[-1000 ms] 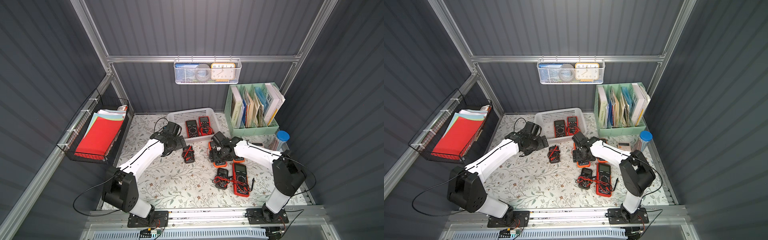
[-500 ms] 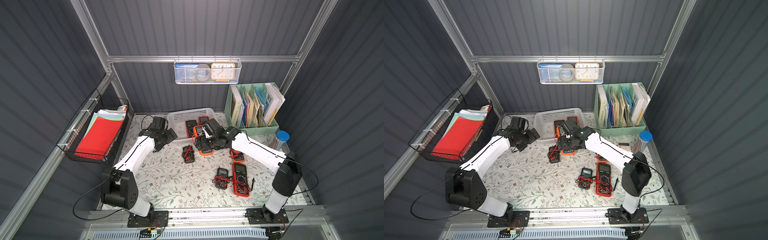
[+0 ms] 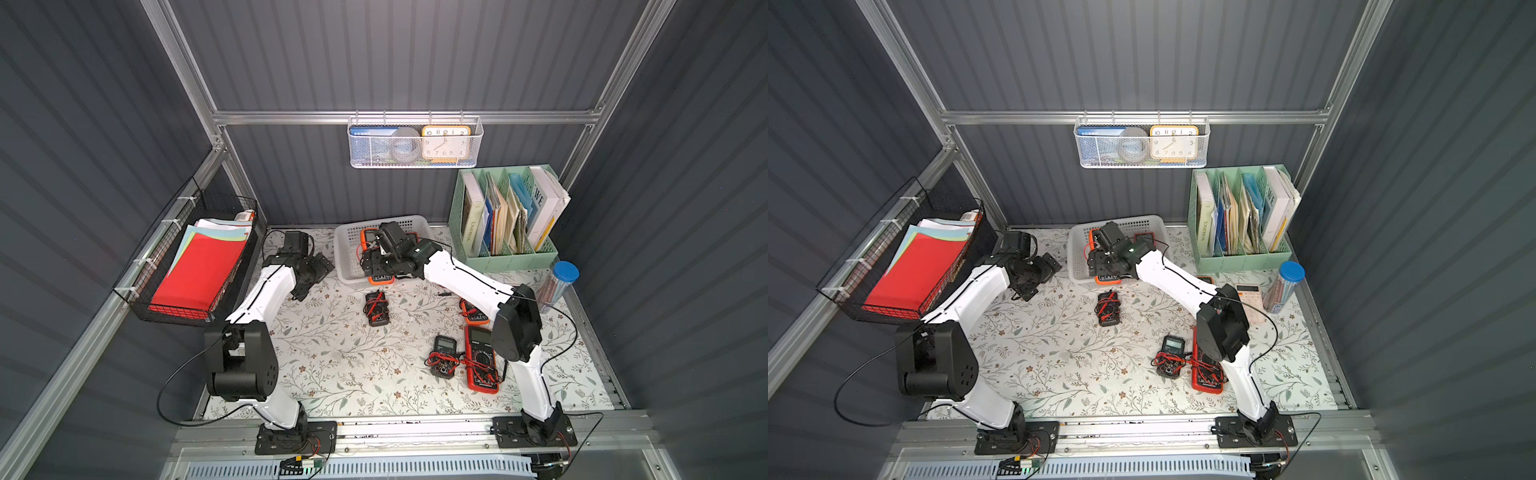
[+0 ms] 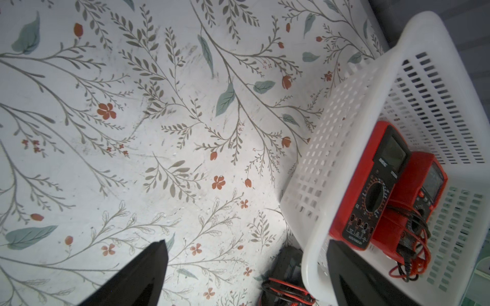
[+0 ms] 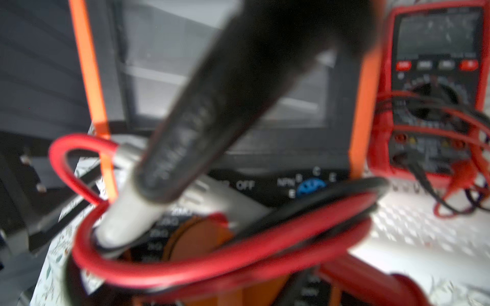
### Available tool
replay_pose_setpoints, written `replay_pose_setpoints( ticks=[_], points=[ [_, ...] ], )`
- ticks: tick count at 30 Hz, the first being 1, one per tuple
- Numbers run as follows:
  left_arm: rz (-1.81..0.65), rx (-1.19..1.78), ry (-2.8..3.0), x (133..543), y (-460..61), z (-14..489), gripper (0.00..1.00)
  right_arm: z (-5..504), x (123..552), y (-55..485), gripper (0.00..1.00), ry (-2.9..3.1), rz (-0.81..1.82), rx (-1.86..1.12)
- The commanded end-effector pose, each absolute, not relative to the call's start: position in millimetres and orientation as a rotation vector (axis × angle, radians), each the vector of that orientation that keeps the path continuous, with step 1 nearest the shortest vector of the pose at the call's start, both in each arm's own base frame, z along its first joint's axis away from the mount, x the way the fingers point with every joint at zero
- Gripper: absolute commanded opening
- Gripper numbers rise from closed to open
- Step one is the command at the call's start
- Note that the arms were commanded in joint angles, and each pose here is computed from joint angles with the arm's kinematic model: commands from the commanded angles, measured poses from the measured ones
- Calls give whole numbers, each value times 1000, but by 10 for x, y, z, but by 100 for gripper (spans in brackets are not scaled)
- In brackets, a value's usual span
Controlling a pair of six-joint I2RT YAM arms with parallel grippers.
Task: Put the multimeter into the basket
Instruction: Place the multimeter in the basket.
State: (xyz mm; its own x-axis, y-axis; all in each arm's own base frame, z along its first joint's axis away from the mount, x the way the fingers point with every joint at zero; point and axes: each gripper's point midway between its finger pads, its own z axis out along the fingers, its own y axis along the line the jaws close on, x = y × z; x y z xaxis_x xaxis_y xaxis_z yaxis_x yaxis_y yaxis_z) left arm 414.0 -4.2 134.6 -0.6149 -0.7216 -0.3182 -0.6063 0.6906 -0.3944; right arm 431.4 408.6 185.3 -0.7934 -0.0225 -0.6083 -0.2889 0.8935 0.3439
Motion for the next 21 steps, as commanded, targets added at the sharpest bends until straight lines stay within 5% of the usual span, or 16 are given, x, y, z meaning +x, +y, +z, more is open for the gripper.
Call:
replay_pose_setpoints(
  ticks=[1,21],
  points=[
    [-365,-1043,2446,4194,-53,1345,99,2261,4686,4265,57,2242,610,-188],
    [-369,-1049,2448,4020,-61,1385,99,1486,5293,4632,58,2238,627,-140]
  ],
)
